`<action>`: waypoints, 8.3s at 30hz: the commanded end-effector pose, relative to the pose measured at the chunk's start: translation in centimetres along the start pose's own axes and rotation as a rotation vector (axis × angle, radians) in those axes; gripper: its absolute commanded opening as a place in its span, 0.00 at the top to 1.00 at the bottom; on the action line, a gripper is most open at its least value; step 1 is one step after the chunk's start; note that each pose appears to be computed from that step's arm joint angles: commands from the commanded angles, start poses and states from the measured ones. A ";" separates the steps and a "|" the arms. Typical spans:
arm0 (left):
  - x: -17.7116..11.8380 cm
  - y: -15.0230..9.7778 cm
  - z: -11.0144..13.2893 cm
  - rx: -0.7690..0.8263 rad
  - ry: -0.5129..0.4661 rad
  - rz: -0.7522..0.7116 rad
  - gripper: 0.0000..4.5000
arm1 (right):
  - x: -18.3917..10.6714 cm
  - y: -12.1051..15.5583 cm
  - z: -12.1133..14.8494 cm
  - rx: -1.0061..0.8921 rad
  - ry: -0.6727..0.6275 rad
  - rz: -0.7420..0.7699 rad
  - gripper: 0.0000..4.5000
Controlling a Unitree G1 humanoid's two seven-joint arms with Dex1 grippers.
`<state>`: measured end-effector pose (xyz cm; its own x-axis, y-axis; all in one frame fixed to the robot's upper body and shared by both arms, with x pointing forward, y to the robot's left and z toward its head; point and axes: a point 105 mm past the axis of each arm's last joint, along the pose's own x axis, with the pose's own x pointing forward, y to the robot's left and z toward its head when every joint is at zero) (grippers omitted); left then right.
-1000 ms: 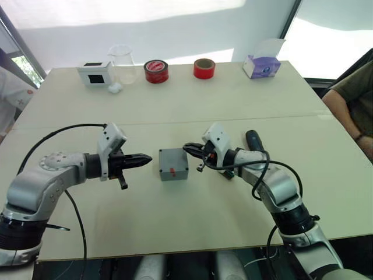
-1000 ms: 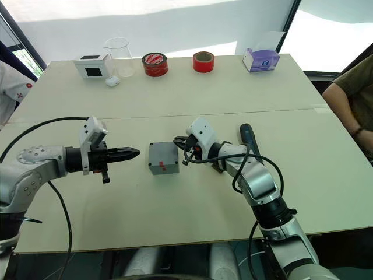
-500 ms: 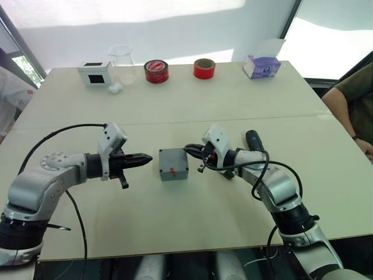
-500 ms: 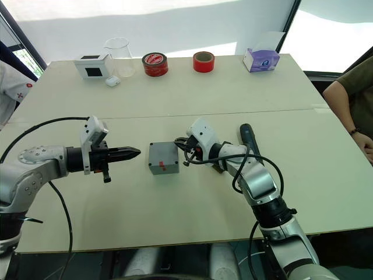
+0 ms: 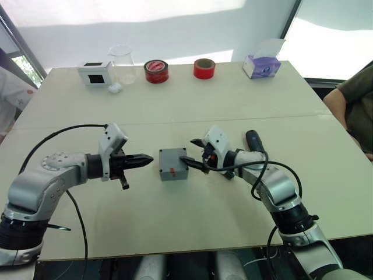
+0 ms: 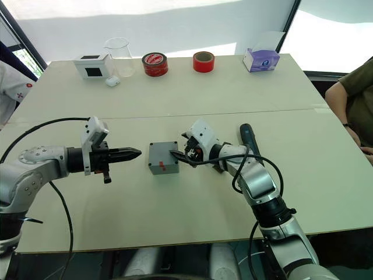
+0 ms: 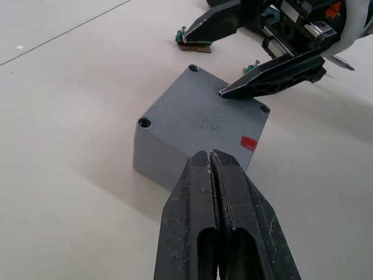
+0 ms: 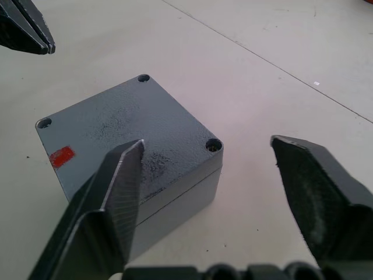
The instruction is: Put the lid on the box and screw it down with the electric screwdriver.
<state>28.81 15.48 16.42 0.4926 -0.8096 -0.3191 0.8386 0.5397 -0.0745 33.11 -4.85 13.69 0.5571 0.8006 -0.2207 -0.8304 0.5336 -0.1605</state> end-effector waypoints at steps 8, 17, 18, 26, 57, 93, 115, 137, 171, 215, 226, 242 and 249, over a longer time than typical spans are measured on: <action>1.1 -2.0 7.1 0.123 -0.290 -0.064 1.00 | -8.9 -6.1 5.8 0.153 -0.035 -0.279 0.02; 2.4 -6.4 4.9 0.322 -0.068 -0.389 1.00 | -16.1 -8.0 1.0 0.382 0.504 -0.391 0.02; 2.4 -6.6 4.5 0.371 -0.039 -0.413 1.00 | -16.7 -7.9 0.1 0.422 0.559 -0.373 0.02; 2.9 -5.3 4.1 0.485 0.022 -0.386 1.00 | -16.9 -8.2 -2.6 0.566 0.688 -0.342 0.02; 1.6 -0.9 3.2 0.361 -0.015 -0.113 1.00 | -14.2 -13.7 -0.4 0.398 0.639 -0.459 0.61; 3.7 0.3 0.4 0.307 0.134 -0.108 1.00 | -1.1 1.5 10.8 0.114 -0.650 -0.053 0.61; 4.1 -0.2 0.4 0.351 0.153 -0.144 1.00 | -0.3 1.0 7.8 0.048 -0.576 -0.078 0.61; 5.4 0.2 -1.5 0.335 0.203 -0.159 1.00 | 2.3 1.4 0.7 0.166 -0.318 -0.117 0.61; 5.5 0.3 -2.9 0.317 0.231 -0.162 1.00 | 3.4 2.5 -5.4 0.238 -0.083 -0.134 0.61; 5.7 1.1 -1.6 0.210 0.073 -0.135 1.00 | -5.6 -2.5 16.7 0.012 -0.570 -0.135 0.61; 1.9 -3.7 2.7 0.232 -0.021 -0.307 1.00 | -13.7 -10.7 5.8 0.501 0.167 -0.447 0.61; 2.8 -6.0 -1.0 0.295 0.088 -0.340 1.00 | -17.8 -10.1 -4.8 0.780 0.637 -0.477 0.35; 2.1 -4.7 -0.4 0.278 0.075 -0.278 1.00 | -18.5 -10.9 -4.9 0.720 0.651 -0.520 0.00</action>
<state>25.52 10.77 14.74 0.1966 -0.8903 -0.4107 0.9801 0.1898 0.0577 31.65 -25.82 13.79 0.5235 0.2945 -0.7995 -0.1923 0.9550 0.2259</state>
